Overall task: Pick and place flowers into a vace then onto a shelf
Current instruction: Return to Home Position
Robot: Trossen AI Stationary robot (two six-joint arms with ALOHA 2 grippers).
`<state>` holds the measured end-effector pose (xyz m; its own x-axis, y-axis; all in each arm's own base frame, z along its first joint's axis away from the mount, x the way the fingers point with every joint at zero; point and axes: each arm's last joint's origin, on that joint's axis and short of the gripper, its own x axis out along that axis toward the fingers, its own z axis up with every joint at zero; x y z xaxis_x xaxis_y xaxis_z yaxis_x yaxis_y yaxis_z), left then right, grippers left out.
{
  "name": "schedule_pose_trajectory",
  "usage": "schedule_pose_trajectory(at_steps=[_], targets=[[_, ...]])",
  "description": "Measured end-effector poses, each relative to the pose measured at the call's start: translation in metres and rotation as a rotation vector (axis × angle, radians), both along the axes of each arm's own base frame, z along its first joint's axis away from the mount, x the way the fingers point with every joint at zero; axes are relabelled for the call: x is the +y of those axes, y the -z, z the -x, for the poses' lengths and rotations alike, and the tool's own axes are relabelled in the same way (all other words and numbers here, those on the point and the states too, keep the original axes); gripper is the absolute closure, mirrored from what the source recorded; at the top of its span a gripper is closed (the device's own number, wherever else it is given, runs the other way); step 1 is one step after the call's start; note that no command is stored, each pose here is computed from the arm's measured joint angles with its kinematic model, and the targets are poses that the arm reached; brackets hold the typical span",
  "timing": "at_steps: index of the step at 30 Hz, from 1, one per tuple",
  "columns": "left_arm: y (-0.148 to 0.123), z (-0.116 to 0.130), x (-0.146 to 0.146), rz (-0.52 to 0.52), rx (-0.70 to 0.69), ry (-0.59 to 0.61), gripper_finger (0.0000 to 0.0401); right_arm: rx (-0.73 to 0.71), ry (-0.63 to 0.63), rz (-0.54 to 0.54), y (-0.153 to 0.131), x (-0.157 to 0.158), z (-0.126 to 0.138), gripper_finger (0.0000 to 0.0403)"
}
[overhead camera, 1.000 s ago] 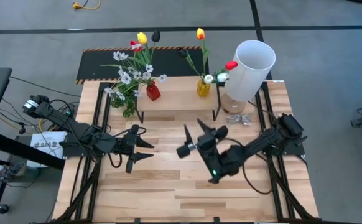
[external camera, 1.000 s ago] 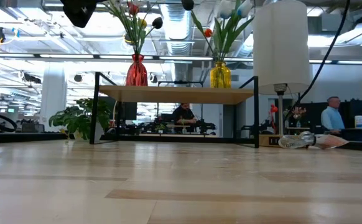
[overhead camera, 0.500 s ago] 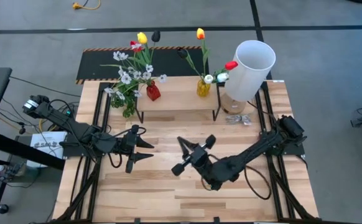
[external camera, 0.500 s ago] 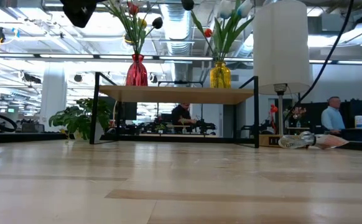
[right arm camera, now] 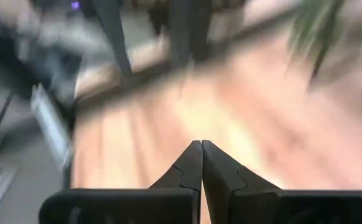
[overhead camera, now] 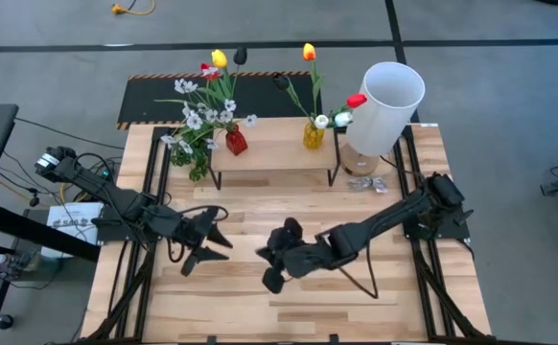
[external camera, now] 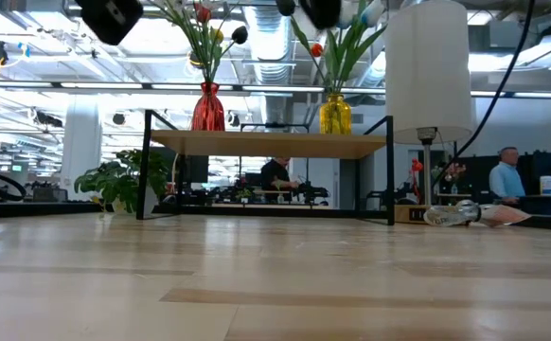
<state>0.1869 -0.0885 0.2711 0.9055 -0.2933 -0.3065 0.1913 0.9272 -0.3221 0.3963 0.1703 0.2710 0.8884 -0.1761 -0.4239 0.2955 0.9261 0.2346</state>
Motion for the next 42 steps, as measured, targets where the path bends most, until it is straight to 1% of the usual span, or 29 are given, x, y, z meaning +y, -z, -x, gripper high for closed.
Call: schedule_pose_trajectory(at_steps=[3,5,6,8,9,10,11,13,14,16,20,24,27,31,34,36,39,42], targets=[[0.003,0.002,-0.003,0.035,0.049,0.106,0.0253,0.191,-0.128,-0.176,0.007,-0.005,0.003,0.0402],[0.005,0.004,-0.004,0.048,0.083,0.177,0.0253,0.243,-0.246,-0.325,0.005,-0.004,0.002,0.0403],[0.006,0.005,-0.005,0.052,0.103,0.207,0.0253,0.239,-0.31,-0.408,0.001,-0.003,0.0,0.0403],[0.008,0.006,-0.006,0.06,0.13,0.251,0.0253,0.166,-0.432,-0.547,-0.012,0.002,-0.006,0.0403],[0.009,0.007,-0.006,0.061,0.141,0.263,0.0253,0.095,-0.481,-0.588,-0.021,0.004,-0.009,0.0403],[0.01,0.007,-0.006,0.06,0.153,0.271,0.0253,0.002,-0.519,-0.599,-0.031,0.006,-0.012,0.0403],[0.01,0.008,-0.006,0.059,0.16,0.273,0.0253,-0.093,-0.557,-0.584,-0.042,0.007,-0.014,0.0403],[0.01,0.008,-0.006,0.06,0.16,0.274,0.0253,-0.297,-0.611,-0.511,-0.07,0.01,-0.017,0.0403],[0.011,0.008,-0.006,0.059,0.161,0.274,0.0253,-0.389,-0.627,-0.447,-0.085,0.009,-0.017,0.0403],[0.011,0.008,-0.006,0.058,0.16,0.27,0.0253,-0.519,-0.658,-0.294,-0.114,0.004,-0.017,0.0403],[0.01,0.007,-0.006,0.055,0.157,0.26,0.0253,-0.702,-0.657,0.031,-0.161,-0.016,-0.017,0.0403],[0.01,0.007,-0.005,0.041,0.149,0.221,0.0253,-0.898,-0.595,0.38,-0.211,-0.037,-0.008,0.0403],[0.01,0.006,-0.004,0.035,0.14,0.199,0.0253,-1.002,-0.546,0.547,-0.243,-0.047,0.004,0.0403],[0.009,0.006,-0.004,0.036,0.126,0.187,0.0253,-1.085,-0.492,0.689,-0.27,-0.053,0.019,0.0403],[0.009,0.005,-0.004,0.032,0.125,0.179,0.0253,-1.138,-0.47,0.755,-0.282,-0.05,0.029,0.0403],[0.009,0.005,-0.004,0.027,0.123,0.176,0.0253,-1.174,-0.464,0.763,-0.285,-0.046,0.033,0.0403],[0.009,0.005,-0.003,0.012,0.116,0.173,0.0253,-1.177,-0.47,0.764,-0.283,-0.038,0.034,0.0403],[0.009,0.005,-0.003,0.011,0.116,0.172,0.0253,-1.206,-0.431,0.738,-0.272,-0.031,0.029,0.0403]])
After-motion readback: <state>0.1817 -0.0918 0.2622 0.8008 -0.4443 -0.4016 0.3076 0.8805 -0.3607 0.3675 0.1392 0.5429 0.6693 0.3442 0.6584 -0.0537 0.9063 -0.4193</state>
